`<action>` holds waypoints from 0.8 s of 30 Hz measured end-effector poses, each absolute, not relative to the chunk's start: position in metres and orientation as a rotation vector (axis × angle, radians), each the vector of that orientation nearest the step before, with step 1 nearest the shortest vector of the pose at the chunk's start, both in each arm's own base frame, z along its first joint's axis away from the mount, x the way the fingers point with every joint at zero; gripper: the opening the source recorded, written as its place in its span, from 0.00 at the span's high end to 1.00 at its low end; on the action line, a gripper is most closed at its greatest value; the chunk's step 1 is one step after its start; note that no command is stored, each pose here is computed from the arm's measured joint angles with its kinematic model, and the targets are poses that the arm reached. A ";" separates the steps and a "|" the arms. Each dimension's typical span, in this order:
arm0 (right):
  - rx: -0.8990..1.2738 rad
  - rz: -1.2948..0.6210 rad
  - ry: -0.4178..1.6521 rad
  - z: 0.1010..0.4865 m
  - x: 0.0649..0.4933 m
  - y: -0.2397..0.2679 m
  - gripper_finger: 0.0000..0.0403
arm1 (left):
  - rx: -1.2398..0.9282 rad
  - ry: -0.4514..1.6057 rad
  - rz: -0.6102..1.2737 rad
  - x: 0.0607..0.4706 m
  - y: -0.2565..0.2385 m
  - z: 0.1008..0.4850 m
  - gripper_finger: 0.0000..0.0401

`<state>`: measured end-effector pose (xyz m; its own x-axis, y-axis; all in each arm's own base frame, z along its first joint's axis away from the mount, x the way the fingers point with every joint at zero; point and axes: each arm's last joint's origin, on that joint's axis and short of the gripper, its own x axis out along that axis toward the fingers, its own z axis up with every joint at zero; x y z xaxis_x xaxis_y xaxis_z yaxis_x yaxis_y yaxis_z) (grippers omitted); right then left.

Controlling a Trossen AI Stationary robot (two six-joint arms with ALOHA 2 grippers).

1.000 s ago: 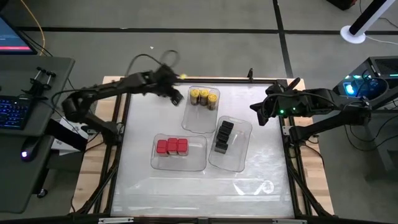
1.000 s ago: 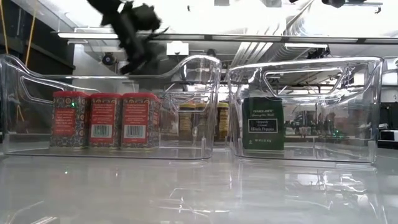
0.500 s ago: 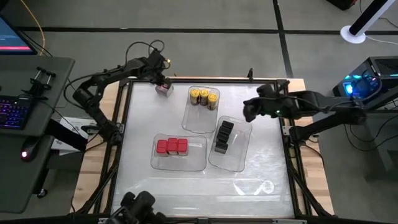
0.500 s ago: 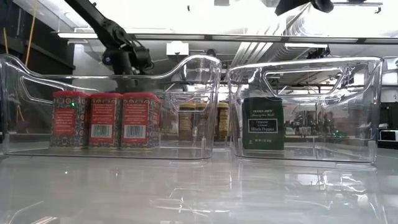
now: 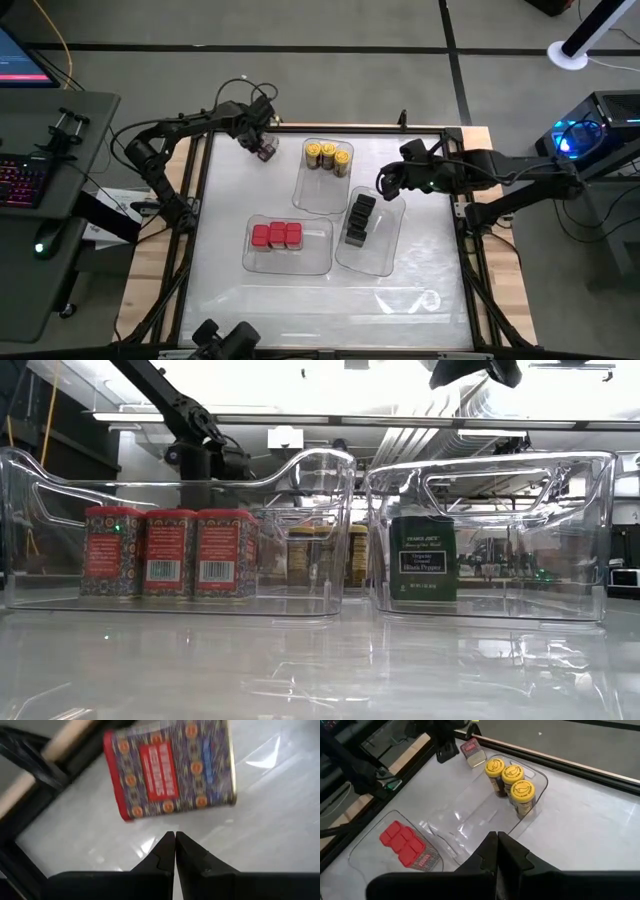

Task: Sort spices by type
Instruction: Put the red seasoning can into the left transparent bin

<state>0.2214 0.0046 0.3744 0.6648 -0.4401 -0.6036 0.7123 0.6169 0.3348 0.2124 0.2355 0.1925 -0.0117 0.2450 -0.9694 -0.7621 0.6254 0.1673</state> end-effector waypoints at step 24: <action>0.570 -0.661 0.523 0.374 0.222 0.005 1.00 | -0.492 1.052 1.050 0.205 0.246 0.194 1.00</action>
<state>0.2218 0.0054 0.3744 0.6744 -0.4159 -0.6101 0.6894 0.6507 0.3184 0.2046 0.2458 0.1937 0.1033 0.4604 -0.8817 -0.8805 0.4546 0.1342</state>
